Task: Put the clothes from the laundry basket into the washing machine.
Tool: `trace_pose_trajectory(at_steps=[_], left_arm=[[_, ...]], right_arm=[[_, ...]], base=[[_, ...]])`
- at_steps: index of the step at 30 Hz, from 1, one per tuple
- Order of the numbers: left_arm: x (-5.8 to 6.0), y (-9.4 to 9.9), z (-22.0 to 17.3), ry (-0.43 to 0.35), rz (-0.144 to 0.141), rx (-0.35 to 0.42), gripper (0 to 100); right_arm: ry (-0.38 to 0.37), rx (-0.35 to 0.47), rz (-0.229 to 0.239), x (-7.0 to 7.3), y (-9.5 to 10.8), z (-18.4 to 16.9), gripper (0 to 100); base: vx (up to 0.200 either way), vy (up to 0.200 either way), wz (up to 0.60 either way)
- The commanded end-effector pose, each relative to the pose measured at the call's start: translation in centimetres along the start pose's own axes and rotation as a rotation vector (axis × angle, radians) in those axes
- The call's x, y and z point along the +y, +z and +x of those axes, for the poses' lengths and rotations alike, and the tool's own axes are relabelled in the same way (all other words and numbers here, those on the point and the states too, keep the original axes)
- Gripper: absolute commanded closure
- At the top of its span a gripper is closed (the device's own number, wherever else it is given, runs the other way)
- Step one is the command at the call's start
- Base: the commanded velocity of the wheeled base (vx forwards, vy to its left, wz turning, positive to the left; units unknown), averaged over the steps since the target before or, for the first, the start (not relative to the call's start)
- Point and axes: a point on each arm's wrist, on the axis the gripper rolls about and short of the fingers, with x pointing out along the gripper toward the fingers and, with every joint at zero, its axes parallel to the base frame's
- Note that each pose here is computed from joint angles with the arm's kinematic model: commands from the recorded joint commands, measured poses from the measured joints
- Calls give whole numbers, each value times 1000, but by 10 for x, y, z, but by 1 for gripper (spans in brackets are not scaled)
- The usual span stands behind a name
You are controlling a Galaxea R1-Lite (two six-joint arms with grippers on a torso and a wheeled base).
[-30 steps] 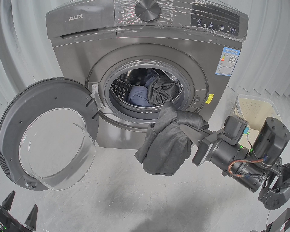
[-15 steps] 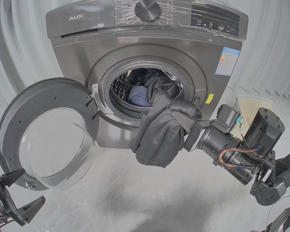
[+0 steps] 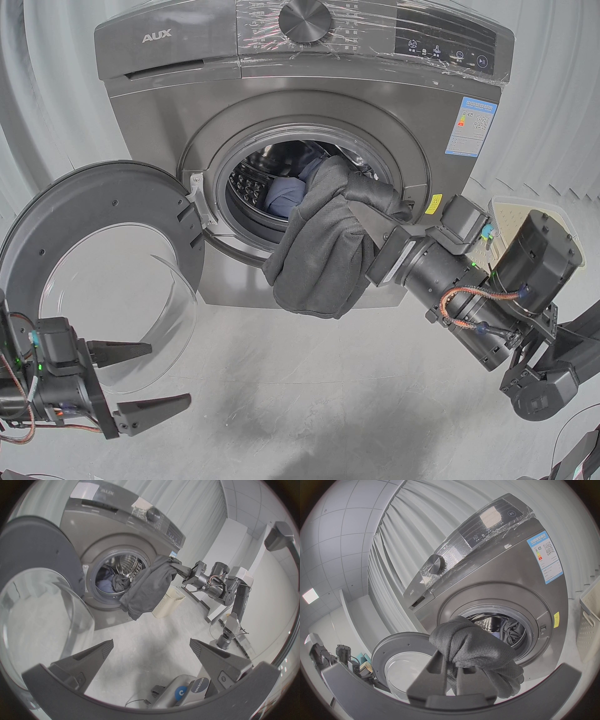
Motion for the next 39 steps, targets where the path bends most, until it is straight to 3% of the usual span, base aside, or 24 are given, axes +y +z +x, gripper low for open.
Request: trace_pose_trajectory(at_steps=[1,4,12,13,20,26,35,39], left_arm=[[8,-9,32,-41,-73,116,0],[13,-6,45,-41,-92,125,0],[22,-2,69,-42,-83,106,0],[27,-2,82,-38,-81,106,0],[29,-3,110,-51,-141,80,0],[38,-14,135,-47,-147,104,0],[46,-18,169,-69,-137,64,0],[49,-14,176,-74,-169,23,0]], right_arm=[[7,21,-2,2,-6,-3,100],[10,12,-2,2,-4,-2,100],[15,11,-6,4,-4,-2,100],[17,2,-4,5,-2,-1,100],[55,-15,6,14,-1,0,100],[75,-27,18,19,-4,1,100],[89,-25,25,24,-5,-3,100],[91,-21,27,25,-6,-3,100]], base=[[0,0,0],[0,0,0],[0,0,0],[0,0,0],[0,0,0],[0,0,0],[0,0,0],[0,0,0]])
